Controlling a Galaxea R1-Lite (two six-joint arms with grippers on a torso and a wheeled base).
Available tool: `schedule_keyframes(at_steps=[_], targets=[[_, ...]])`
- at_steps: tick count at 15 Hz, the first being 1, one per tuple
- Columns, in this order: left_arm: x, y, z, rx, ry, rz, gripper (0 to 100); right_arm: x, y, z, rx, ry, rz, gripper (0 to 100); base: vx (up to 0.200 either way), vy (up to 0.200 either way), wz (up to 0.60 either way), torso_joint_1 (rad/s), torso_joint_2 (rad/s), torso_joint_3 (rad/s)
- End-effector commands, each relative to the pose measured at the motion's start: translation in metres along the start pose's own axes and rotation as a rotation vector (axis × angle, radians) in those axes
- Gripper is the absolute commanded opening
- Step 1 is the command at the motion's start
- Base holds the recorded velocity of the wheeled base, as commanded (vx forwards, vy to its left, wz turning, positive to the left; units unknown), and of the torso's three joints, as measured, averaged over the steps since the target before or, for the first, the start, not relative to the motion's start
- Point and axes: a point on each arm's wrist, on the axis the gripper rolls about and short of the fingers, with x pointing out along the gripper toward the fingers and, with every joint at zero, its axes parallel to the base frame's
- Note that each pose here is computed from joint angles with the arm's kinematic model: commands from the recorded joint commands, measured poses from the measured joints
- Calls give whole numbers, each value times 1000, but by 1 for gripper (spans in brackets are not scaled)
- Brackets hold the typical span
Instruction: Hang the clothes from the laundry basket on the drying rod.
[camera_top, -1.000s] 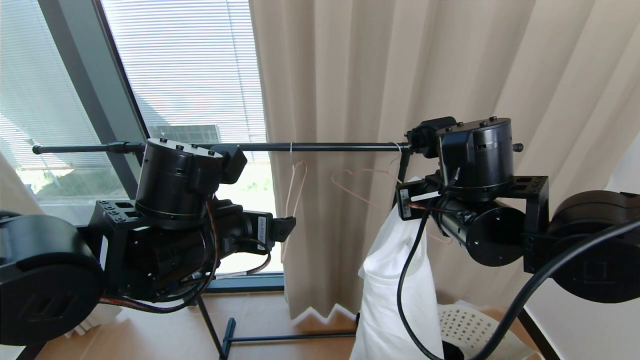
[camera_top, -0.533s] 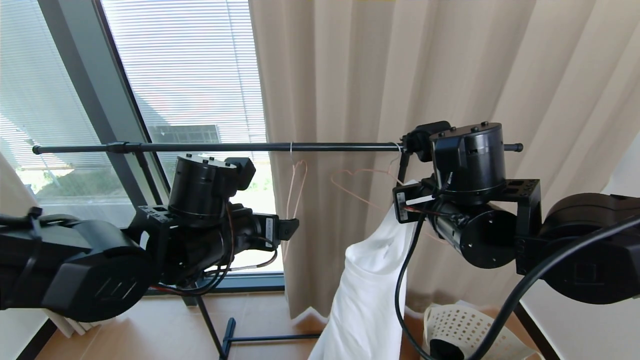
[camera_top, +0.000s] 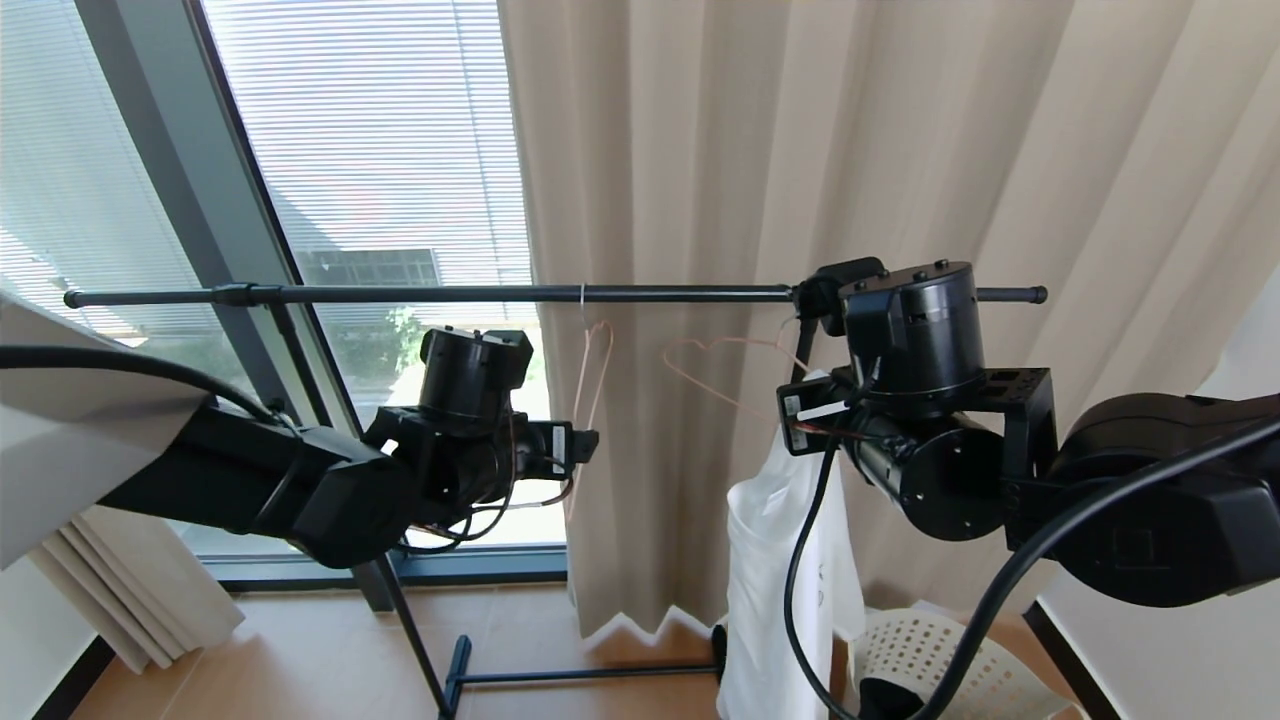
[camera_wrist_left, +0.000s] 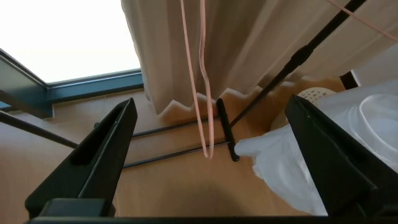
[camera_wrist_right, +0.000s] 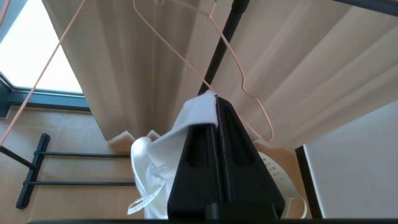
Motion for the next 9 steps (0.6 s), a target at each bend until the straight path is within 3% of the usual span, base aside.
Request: schedule_keyframes(at_steps=[1,5,9], targets=[[17,2,-3,-2,16,14,100,3,2,-3,-7,7,-1,0,0,0,0,0,0,0],[21,-3,6,-5,-13,3,100,2,2,-2,-5,5,0,0,0,0,0,0,0,0],[46,-9,15,5,-17,5,100,3,3,-3,-8,8,-1,0,0,0,0,0,0,0]])
